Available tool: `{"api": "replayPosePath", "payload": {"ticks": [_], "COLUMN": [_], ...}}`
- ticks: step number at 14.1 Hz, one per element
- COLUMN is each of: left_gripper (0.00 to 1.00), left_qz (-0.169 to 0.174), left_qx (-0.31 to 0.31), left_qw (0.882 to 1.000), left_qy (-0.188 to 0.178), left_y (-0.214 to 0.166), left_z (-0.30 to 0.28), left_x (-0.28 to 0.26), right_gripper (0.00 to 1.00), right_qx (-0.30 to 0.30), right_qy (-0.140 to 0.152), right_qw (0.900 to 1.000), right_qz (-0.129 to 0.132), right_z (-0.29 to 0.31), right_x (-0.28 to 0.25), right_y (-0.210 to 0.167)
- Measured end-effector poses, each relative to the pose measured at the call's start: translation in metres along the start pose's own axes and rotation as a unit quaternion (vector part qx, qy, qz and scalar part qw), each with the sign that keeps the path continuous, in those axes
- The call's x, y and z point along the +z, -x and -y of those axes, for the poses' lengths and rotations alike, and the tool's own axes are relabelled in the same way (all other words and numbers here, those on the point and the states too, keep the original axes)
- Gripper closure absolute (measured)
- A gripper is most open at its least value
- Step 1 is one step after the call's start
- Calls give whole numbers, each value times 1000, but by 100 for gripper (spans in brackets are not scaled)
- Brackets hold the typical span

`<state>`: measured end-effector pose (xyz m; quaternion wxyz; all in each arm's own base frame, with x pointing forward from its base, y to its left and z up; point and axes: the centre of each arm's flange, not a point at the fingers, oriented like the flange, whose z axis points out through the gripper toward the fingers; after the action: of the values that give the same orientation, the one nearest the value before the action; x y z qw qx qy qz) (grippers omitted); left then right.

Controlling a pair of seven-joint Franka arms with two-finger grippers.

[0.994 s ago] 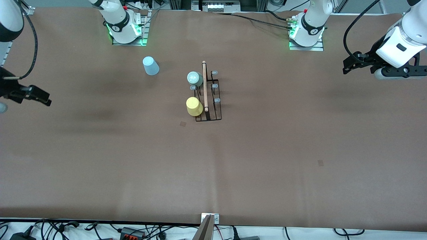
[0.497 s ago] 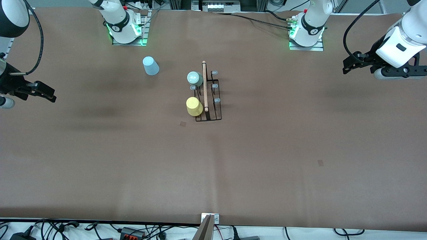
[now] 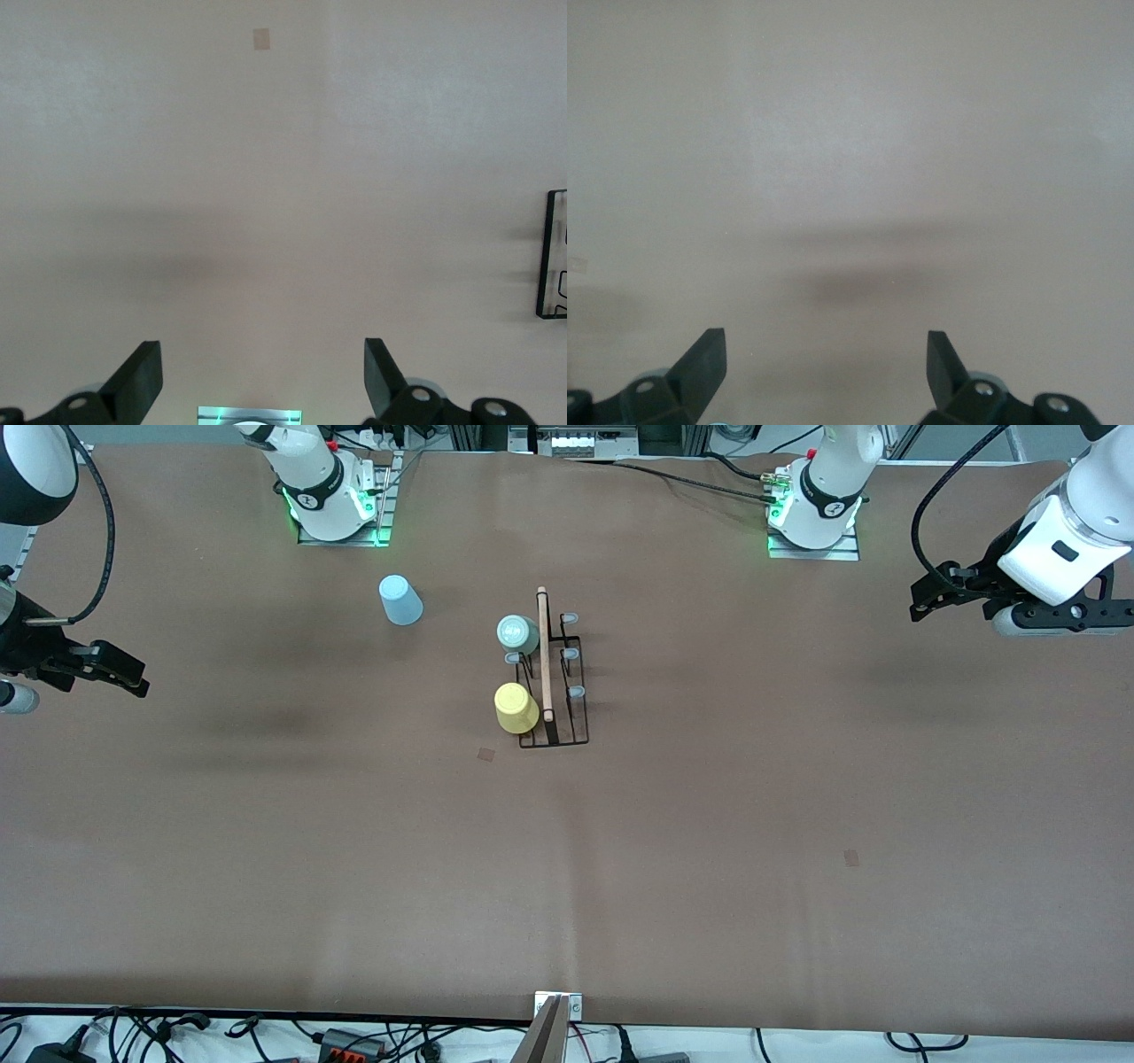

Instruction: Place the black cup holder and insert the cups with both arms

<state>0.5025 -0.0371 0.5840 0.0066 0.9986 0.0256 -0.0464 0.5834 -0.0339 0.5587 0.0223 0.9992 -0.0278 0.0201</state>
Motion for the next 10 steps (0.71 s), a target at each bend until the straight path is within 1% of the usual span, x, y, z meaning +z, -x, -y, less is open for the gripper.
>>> {"api": "replayPosePath", "payload": {"ticks": [8, 10], "left_gripper": [0, 0], "left_qz": [0, 0], "left_qx": [0, 0], "left_qw": [1000, 1000], "left_qy": [0, 0], "left_y": [0, 0], "left_z": [0, 0], "left_x": [0, 0], "right_gripper": [0, 0], "right_qx": [-2, -2], "right_qy": [-2, -3], "right_qw": [1000, 1000], "right_qz": [-3, 0], "right_z": [2, 3], "right_x": [-1, 0], "right_y": [-1, 0]}}
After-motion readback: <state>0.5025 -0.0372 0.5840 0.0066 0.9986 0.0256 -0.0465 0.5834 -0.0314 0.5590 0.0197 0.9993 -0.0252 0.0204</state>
